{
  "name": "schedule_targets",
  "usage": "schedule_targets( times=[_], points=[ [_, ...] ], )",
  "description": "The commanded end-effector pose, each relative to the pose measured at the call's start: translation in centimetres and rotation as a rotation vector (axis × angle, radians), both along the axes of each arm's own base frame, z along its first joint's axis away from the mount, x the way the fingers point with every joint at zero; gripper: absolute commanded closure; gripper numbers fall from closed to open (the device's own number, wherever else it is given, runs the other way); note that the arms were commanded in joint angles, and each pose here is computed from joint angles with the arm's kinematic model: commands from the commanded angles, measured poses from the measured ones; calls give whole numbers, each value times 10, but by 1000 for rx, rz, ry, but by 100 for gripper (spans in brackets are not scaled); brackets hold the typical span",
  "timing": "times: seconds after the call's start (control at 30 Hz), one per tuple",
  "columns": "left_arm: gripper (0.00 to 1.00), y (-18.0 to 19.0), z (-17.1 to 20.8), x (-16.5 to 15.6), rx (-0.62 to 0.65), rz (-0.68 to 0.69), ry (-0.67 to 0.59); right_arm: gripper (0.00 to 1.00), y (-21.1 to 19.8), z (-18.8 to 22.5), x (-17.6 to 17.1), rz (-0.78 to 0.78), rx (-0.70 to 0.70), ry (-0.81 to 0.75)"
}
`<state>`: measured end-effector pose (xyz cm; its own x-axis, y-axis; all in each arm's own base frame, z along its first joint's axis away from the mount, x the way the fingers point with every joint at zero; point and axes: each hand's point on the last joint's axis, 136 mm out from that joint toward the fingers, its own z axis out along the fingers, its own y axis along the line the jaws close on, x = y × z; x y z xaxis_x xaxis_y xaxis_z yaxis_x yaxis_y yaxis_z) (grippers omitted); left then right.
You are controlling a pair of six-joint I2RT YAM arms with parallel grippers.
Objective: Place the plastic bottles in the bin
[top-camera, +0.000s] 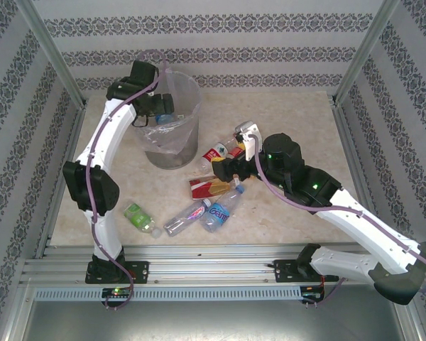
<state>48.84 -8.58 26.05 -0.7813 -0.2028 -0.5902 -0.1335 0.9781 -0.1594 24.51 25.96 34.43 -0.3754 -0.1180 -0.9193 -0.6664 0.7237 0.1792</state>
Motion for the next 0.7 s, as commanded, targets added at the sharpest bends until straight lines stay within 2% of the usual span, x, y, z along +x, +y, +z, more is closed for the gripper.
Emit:
schedule_targets(
  times=[0.0,0.2,0.4,0.57,0.67],
  points=[
    [0,-5,57,-5,-58,-55,-169,4,-6,-7,9,-74,-3,44],
    [0,-27,96,-22,-87,-202,-331,4,-13,-33,24,-171,-59,127],
    [0,-66,129,-67,-142,-437,-469,4,-25,-63,33,-243,-57,241],
    [0,-114,121,-121,-153,-658,-498,5,-70,-89,50,-420,-2,380],
    [0,-148,105,-153,-202,-791,-516,4,-99,-102,57,-539,23,439]
  ],
)
